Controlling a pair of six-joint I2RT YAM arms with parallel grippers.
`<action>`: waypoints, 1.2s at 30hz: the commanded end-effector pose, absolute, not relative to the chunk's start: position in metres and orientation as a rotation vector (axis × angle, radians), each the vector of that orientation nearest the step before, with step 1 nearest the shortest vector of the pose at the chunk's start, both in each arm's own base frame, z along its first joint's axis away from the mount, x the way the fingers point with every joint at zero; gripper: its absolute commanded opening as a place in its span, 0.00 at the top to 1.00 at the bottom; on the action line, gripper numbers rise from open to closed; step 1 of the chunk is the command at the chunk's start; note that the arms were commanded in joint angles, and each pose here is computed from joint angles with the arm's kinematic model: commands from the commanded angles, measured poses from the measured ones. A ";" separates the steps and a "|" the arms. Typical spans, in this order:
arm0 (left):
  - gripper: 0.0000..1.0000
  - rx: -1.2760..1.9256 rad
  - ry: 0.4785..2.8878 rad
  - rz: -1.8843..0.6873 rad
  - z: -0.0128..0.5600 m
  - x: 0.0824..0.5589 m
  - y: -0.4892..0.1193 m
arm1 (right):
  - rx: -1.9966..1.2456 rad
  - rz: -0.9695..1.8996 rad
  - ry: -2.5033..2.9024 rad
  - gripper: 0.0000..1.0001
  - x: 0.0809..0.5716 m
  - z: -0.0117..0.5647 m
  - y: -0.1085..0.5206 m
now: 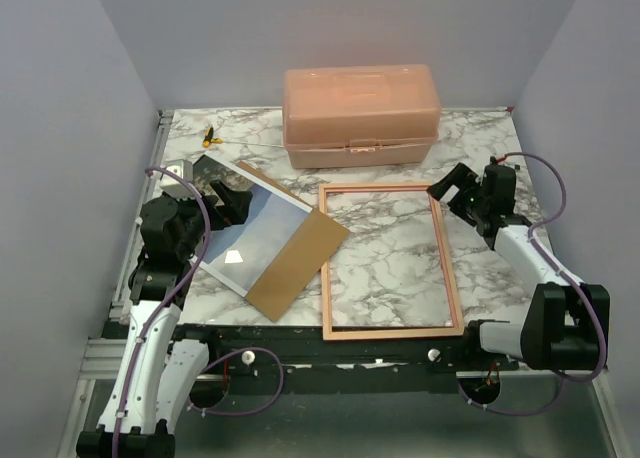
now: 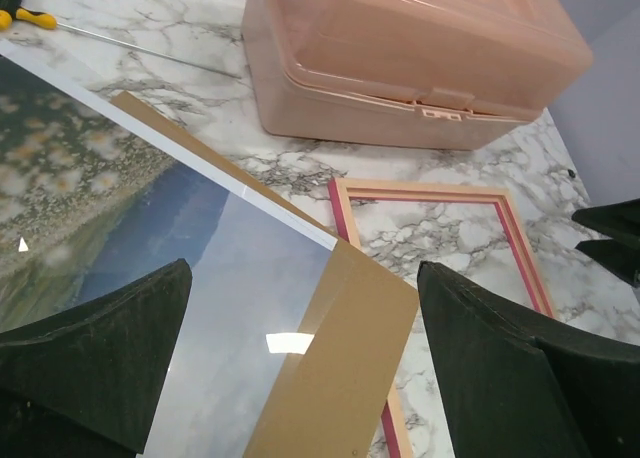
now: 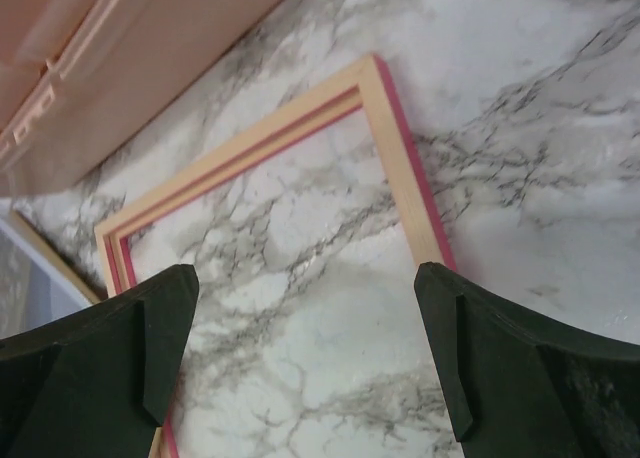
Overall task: Put the photo into the frame
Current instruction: Move the photo frame item to the center of the board.
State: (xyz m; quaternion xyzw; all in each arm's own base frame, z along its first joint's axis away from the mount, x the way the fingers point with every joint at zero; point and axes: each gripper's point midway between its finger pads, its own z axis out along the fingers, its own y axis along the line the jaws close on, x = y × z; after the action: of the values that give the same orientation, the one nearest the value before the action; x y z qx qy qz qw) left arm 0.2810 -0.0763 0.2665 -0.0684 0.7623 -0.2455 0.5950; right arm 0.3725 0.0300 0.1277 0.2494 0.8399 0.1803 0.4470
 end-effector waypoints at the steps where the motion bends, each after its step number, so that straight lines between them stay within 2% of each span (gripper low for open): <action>1: 0.01 -0.162 1.814 -0.641 0.258 0.270 -0.085 | 0.476 0.679 2.216 0.00 0.341 0.115 0.071; 7: 0.01 -0.244 1.924 -0.541 0.235 0.265 -0.070 | 0.345 0.820 2.270 0.00 0.325 0.110 0.095; 13: 0.01 -0.152 2.040 -0.565 0.219 0.250 -0.079 | 0.205 0.876 2.374 0.00 0.309 0.089 0.137; 24: 0.01 -0.044 2.116 -0.607 0.200 0.233 -0.089 | 0.025 0.838 2.487 0.00 0.312 0.069 0.190; 34: 0.01 0.088 2.130 -0.600 0.191 0.227 -0.093 | -0.130 1.020 2.560 0.00 0.303 0.060 0.258; 36: 0.01 0.104 2.126 -0.617 0.190 0.226 -0.095 | -0.148 1.076 2.575 0.04 0.298 0.058 0.276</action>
State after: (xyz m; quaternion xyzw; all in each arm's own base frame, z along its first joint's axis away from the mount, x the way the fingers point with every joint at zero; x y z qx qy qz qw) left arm 0.2311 -0.0867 0.1904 0.0064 0.8653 -0.2293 0.4457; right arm 0.3101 0.2438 0.0612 -0.0390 0.9137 0.3439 0.2130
